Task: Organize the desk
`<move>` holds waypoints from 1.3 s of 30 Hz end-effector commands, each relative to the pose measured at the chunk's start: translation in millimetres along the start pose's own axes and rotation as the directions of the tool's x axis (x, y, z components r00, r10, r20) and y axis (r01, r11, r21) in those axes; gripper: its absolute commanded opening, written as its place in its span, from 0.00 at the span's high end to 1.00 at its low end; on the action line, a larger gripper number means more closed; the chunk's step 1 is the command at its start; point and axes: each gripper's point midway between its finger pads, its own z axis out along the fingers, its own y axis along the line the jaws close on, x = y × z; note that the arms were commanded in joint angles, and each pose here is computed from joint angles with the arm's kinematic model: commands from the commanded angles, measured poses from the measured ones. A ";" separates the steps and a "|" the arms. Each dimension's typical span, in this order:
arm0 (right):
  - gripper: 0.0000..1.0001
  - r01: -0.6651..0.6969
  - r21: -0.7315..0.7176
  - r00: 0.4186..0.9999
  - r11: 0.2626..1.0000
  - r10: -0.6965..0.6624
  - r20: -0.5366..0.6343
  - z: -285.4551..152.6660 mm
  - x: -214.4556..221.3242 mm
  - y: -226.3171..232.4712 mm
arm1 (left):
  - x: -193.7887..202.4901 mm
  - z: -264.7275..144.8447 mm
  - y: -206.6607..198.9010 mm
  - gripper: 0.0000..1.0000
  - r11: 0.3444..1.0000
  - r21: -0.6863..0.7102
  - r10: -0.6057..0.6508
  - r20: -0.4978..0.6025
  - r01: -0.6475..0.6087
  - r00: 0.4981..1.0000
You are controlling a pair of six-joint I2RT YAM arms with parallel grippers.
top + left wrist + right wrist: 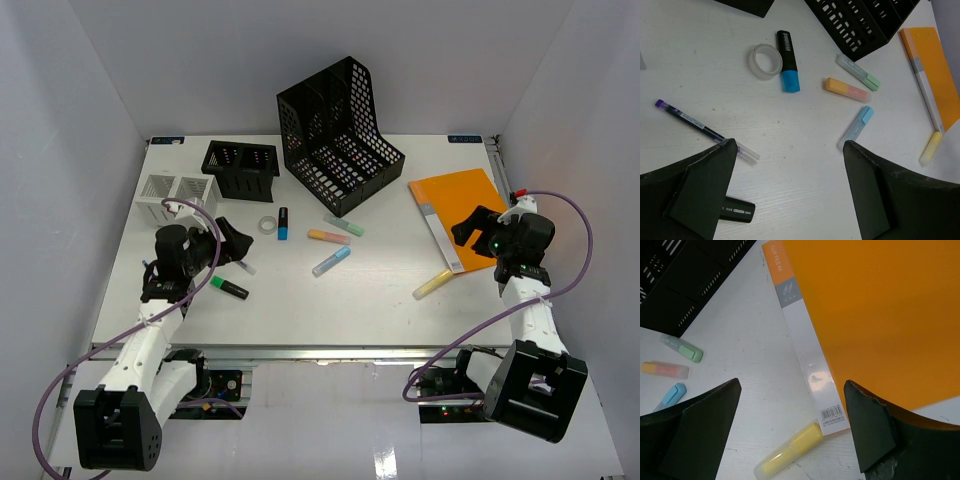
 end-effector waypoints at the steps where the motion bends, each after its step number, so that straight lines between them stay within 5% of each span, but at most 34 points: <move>1: 0.10 0.076 -0.061 0.994 0.995 -0.070 0.086 -4.9 -30.3 15.0 | -11.8 -0.8 -1.3 0.02 0.999 -0.025 -0.022 0.027 0.022 0.999; 5: 0.10 0.198 -0.268 0.980 0.943 -0.186 0.069 -11.0 -14.7 45.8 | -5.6 -3.1 13.4 0.06 0.986 -0.122 -0.114 0.024 0.116 0.993; 8: 0.10 0.323 -0.522 0.943 0.789 -0.315 0.107 -28.1 3.7 87.2 | -0.7 -7.4 20.0 0.07 0.963 -0.179 -0.199 0.030 0.201 0.980; 15: 0.10 0.440 -0.687 0.834 0.578 -0.546 0.076 -33.0 42.2 139.0 | 1.5 -14.1 35.2 0.11 0.895 -0.341 -0.304 0.010 0.289 0.953; 29: 0.10 0.463 -0.703 0.822 0.540 -0.558 0.113 -37.7 53.7 140.7 | 29.1 31.7 80.0 0.15 0.704 -0.670 -0.300 0.018 0.234 0.954; 39: 0.10 0.473 -0.679 0.818 0.561 -0.566 0.103 -33.9 52.6 135.5 | 46.5 56.1 103.4 0.34 0.587 -0.784 -0.327 -0.002 0.201 0.945</move>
